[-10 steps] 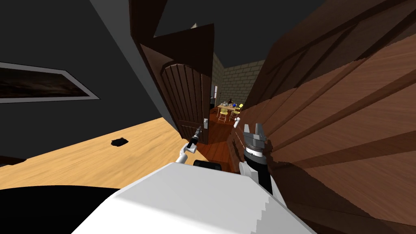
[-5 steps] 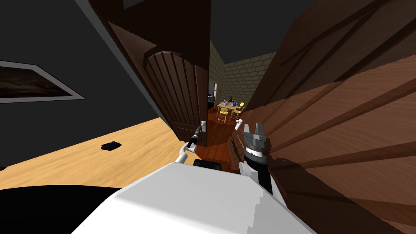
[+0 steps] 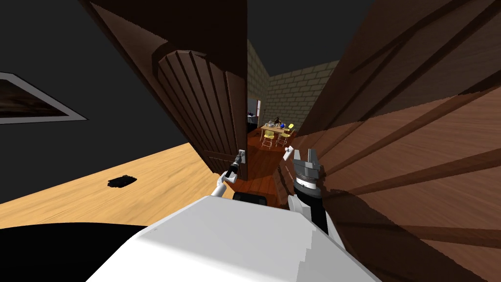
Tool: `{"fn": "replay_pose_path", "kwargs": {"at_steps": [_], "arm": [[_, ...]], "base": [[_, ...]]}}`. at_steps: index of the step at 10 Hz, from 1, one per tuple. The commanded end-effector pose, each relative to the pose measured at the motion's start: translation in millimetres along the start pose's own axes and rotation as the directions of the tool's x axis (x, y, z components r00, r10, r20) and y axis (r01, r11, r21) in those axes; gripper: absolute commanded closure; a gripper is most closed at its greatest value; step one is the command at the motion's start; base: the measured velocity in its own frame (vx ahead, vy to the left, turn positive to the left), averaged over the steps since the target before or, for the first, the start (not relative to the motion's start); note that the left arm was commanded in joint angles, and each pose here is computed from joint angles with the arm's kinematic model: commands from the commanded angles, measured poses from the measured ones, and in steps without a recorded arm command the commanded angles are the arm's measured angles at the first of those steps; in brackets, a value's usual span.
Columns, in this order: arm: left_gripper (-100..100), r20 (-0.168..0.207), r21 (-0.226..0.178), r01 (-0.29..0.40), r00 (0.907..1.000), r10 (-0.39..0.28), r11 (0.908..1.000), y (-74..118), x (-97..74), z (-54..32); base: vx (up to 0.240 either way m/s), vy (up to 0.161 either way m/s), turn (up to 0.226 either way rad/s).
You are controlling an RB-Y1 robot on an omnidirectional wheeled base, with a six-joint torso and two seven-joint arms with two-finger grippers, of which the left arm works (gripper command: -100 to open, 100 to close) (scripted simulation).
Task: Push the door open
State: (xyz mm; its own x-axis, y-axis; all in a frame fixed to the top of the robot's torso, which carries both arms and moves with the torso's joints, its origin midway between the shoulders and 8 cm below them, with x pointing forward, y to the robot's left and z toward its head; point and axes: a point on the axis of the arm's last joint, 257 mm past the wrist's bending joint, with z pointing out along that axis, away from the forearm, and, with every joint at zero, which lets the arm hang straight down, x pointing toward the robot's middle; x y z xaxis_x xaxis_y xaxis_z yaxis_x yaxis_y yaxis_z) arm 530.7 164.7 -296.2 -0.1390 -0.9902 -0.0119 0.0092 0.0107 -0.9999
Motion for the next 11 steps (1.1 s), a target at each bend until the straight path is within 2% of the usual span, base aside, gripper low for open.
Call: {"fn": "replay_pose_path", "kwargs": {"at_steps": [1,6,11], "arm": [[100,0.0,-0.001,0.0,1.0,0.0,1.0,0.3,-0.1,-0.2],[100,0.0,-0.001,0.0,1.0,0.0,1.0,0.3,-0.1,-0.2],[100,0.05,0.006,-0.034,0.9982,0.033,0.9994,-0.6,-27.0,4.5]], "base": [[-0.011,0.004,0.002],[-0.016,0.005,-0.003],[0.105,-0.009,0.018]]}}
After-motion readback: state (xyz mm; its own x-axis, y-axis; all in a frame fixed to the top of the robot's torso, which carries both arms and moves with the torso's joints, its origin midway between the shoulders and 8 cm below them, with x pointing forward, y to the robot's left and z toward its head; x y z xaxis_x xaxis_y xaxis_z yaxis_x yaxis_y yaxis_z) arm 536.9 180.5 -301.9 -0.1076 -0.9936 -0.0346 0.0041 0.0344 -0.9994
